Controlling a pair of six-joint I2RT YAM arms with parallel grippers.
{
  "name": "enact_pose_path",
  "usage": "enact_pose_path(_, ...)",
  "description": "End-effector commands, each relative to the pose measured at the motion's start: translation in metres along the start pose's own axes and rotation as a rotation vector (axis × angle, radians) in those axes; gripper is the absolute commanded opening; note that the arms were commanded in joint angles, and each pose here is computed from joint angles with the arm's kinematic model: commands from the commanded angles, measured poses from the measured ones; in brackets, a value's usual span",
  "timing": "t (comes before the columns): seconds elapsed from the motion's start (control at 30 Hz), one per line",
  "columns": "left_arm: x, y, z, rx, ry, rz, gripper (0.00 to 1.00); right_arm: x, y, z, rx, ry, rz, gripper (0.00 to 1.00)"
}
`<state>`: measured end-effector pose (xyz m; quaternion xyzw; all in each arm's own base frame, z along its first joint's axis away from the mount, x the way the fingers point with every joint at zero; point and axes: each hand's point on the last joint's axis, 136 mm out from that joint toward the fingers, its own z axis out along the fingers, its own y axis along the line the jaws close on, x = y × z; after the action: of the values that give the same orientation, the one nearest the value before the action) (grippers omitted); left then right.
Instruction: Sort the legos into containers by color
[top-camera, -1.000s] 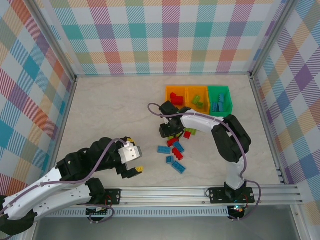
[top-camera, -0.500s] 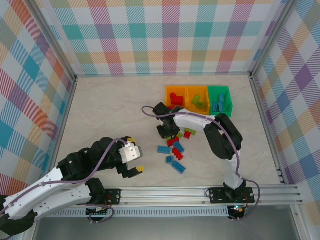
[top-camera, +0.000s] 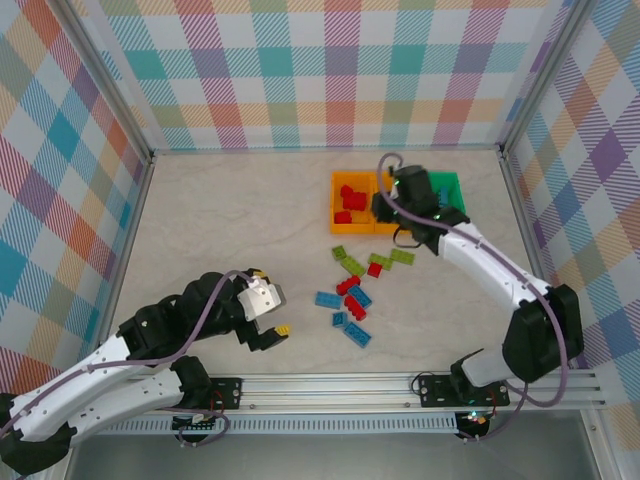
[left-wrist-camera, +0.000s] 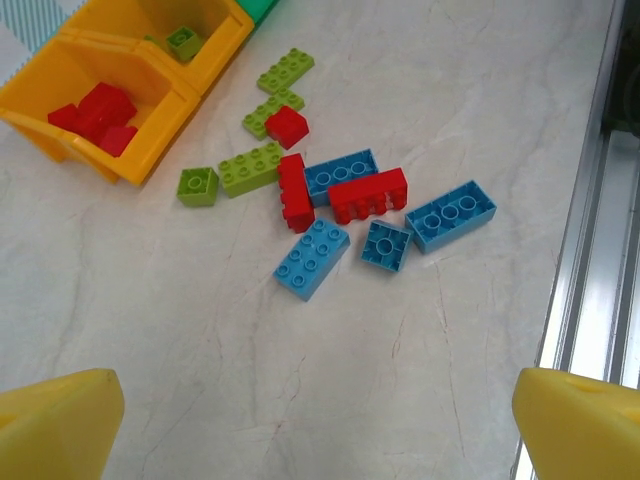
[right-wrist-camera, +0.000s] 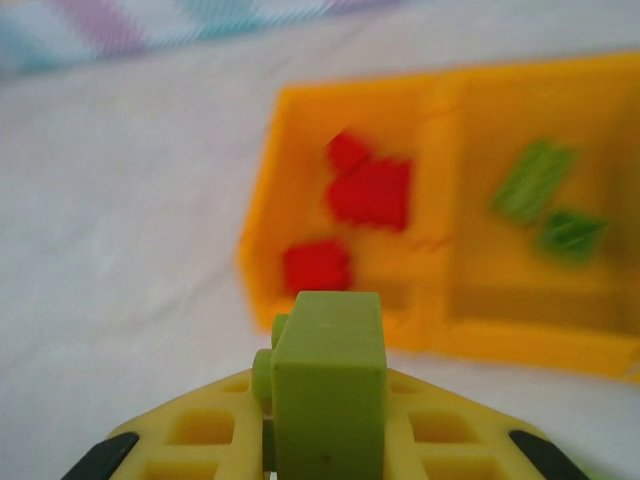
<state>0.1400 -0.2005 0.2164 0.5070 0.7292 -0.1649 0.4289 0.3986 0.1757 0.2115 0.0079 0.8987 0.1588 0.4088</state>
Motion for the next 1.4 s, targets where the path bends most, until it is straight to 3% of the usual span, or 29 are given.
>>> enact_pose_path(0.0, -0.006, 0.005, 0.002, -0.012, -0.02, -0.041, 1.0, -0.02, -0.033, 0.039, 0.075, 0.004, 0.026, 0.05)
enact_pose_path(0.1, -0.004, 0.004, 0.004, -0.007, -0.015, -0.043, 1.0, -0.039, -0.052, 0.07, 0.121, 0.027, 0.033, 0.08)
enact_pose_path(0.27, -0.002, 0.009, 0.004, -0.037, -0.009, -0.051, 1.0, -0.051, -0.052, 0.104, 0.118, 0.101, 0.046, 0.38)
enact_pose_path(0.43, 0.0, 0.01, 0.006, -0.044, 0.001, -0.077, 1.0, -0.065, -0.044, 0.087, 0.103, 0.087, 0.043, 0.49)
enact_pose_path(0.57, 0.003, 0.011, 0.011, -0.043, 0.032, -0.081, 1.0, -0.062, -0.034, 0.055, 0.042, 0.076, 0.059, 0.51)
enact_pose_path(0.77, 0.01, 0.019, 0.018, -0.086, 0.093, -0.108, 1.0, -0.004, 0.004, -0.015, -0.242, 0.136, 0.181, 0.57)
enact_pose_path(0.87, 0.008, 0.041, 0.016, -0.207, 0.17, -0.251, 1.0, 0.042, 0.02, -0.053, -0.349, 0.204, 0.218, 0.58)
enact_pose_path(0.97, -0.003, 0.05, 0.025, -0.253, 0.202, -0.451, 0.99, 0.091, 0.027, -0.087, -0.358, 0.296, 0.186, 0.59)
enact_pose_path(1.1, -0.013, 0.048, 0.066, -0.231, 0.231, -0.592, 0.89, 0.146, 0.019, -0.126, -0.327, 0.392, 0.187, 0.6)
enact_pose_path(1.23, -0.01, 0.039, 0.12, -0.165, 0.357, -0.58, 0.89, 0.177, 0.011, -0.155, -0.31, 0.444, 0.203, 0.6)
enact_pose_path(1.37, -0.011, 0.024, 0.174, -0.057, 0.41, -0.586, 0.85, 0.193, 0.013, -0.167, -0.306, 0.494, 0.187, 0.6)
